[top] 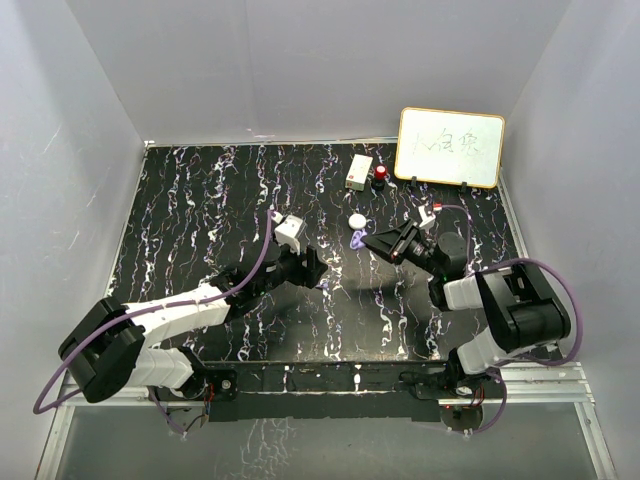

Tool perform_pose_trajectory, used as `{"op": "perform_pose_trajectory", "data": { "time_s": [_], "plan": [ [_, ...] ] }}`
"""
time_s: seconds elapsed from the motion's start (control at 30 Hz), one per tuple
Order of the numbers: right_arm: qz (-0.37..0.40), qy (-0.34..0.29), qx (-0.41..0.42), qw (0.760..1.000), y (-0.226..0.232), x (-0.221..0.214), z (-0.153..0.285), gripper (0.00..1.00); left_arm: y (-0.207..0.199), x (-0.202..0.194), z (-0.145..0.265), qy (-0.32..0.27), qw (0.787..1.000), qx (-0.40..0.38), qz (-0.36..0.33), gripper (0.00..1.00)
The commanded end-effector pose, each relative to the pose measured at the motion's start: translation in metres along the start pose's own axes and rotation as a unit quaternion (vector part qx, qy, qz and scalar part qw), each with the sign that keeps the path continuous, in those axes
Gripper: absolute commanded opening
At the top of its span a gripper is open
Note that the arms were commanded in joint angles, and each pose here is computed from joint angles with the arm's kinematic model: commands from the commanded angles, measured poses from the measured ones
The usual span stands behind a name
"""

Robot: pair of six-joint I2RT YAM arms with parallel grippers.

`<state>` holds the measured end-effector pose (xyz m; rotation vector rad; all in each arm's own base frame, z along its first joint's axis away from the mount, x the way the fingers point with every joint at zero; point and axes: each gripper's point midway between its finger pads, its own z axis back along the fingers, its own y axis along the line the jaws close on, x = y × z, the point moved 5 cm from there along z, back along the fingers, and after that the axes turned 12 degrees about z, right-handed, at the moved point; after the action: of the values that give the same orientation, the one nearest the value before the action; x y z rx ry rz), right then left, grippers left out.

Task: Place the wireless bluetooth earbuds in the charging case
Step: Pick up the earbud from the center of the board.

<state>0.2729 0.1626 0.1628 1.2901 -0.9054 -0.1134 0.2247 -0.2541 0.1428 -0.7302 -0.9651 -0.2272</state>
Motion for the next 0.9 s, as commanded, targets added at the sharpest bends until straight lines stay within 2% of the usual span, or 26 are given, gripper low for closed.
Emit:
{"op": "perform_pose_trajectory", "data": {
  "time_s": [0.0,0.13,0.87],
  "plan": [
    [-0.017,-0.021,0.058,0.998,0.0131,0.0017,0.0058,0.00,-0.0049,0.0085,0.0044,-0.014,1.000,-0.005,-0.007,0.63],
    [-0.036,-0.034,0.089,0.995,0.0161,-0.0002,0.0100,0.00,-0.0039,0.0090,0.0058,-0.015,1.000,-0.002,-0.013,0.64],
    [-0.035,-0.048,0.076,0.995,0.0114,0.0014,0.0118,0.00,-0.0065,0.0033,0.0039,-0.006,1.000,-0.010,-0.021,0.64]
  ]
}}
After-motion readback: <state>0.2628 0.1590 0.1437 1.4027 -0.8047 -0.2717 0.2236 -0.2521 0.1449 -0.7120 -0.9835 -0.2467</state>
